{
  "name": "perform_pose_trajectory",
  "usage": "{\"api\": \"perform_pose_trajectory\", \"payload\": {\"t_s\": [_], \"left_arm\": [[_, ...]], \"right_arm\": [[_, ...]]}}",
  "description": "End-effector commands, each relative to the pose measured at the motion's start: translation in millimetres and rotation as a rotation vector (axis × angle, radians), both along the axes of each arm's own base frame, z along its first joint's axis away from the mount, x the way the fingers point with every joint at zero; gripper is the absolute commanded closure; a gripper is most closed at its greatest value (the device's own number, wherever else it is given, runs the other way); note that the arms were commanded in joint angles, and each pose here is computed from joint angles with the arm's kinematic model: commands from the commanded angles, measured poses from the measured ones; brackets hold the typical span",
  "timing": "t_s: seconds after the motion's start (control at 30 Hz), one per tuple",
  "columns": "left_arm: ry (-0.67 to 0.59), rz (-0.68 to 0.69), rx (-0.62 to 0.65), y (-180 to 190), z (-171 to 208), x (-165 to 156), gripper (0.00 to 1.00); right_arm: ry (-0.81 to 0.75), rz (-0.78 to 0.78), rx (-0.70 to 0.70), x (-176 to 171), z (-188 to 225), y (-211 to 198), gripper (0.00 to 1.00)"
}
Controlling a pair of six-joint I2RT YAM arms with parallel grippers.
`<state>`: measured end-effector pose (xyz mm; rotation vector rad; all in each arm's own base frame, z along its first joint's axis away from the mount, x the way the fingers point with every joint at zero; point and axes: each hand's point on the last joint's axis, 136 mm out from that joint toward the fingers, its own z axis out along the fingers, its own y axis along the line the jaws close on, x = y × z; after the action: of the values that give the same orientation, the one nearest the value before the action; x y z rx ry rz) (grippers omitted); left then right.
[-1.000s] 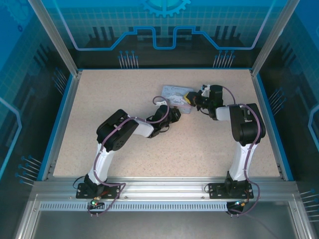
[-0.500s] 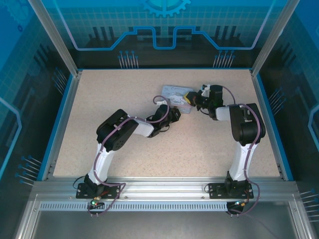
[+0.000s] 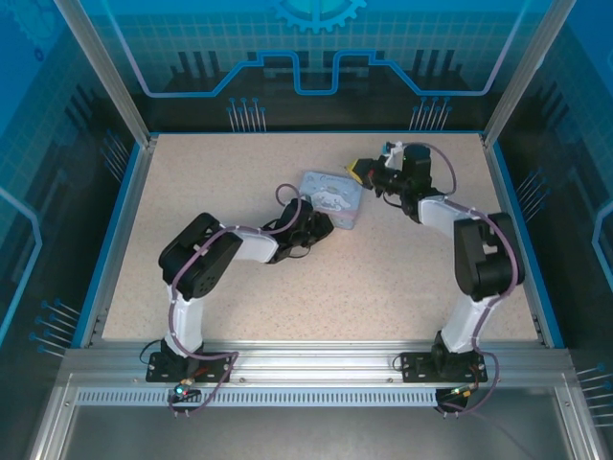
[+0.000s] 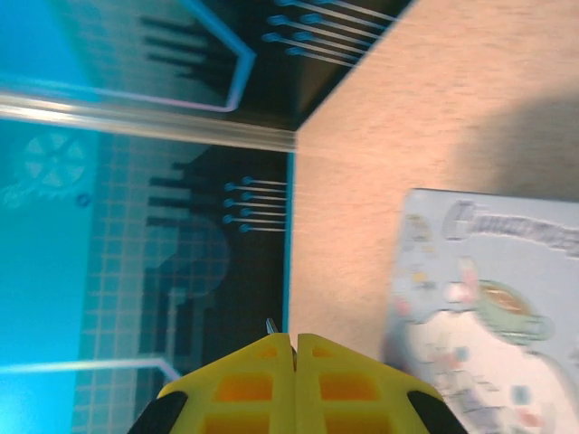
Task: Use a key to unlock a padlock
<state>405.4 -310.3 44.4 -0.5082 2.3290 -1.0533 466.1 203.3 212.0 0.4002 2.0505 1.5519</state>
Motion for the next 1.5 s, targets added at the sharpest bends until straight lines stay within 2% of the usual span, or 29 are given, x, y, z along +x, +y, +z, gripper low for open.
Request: {"api": "perform_pose_trajectory", "payload": {"t_s": [0.0, 0.33, 0.7, 0.97, 1.1, 1.27, 1.47], "left_arm": [[0.044, 0.007, -0.017, 11.5, 10.3, -14.9, 1.00], [0.088, 0.076, -0.037, 46.2, 6.0, -40.1, 1.00], [0.092, -0.003, -0.296, 12.1, 47.4, -40.0, 1.00], [0.070, -0.059, -0.477, -8.3, 64.2, -34.9, 1.00], [0.052, -0.045, -0.500, -6.7, 65.5, -33.6, 1.00], [-0.002, 0.036, -0.551, 6.7, 70.3, -29.7, 1.00], [-0.028, 0.053, -0.570, 10.0, 75.5, -30.2, 1.00]], "right_arm": [[-0.005, 0.025, -0.013, -26.6, 13.5, 7.1, 1.00], [0.057, 0.066, -0.056, -110.7, -23.2, 25.1, 1.00], [0.130, 0.024, -0.107, -177.3, -56.1, 11.9, 1.00], [0.169, -0.022, -0.124, -191.9, -78.6, -0.9, 1.00], [0.195, -0.052, -0.098, -189.7, -88.1, -3.8, 1.00], [0.223, -0.062, -0.045, -179.1, -94.3, 0.9, 1.00], [0.242, -0.078, -0.006, -166.8, -98.4, 5.4, 1.00]]}}
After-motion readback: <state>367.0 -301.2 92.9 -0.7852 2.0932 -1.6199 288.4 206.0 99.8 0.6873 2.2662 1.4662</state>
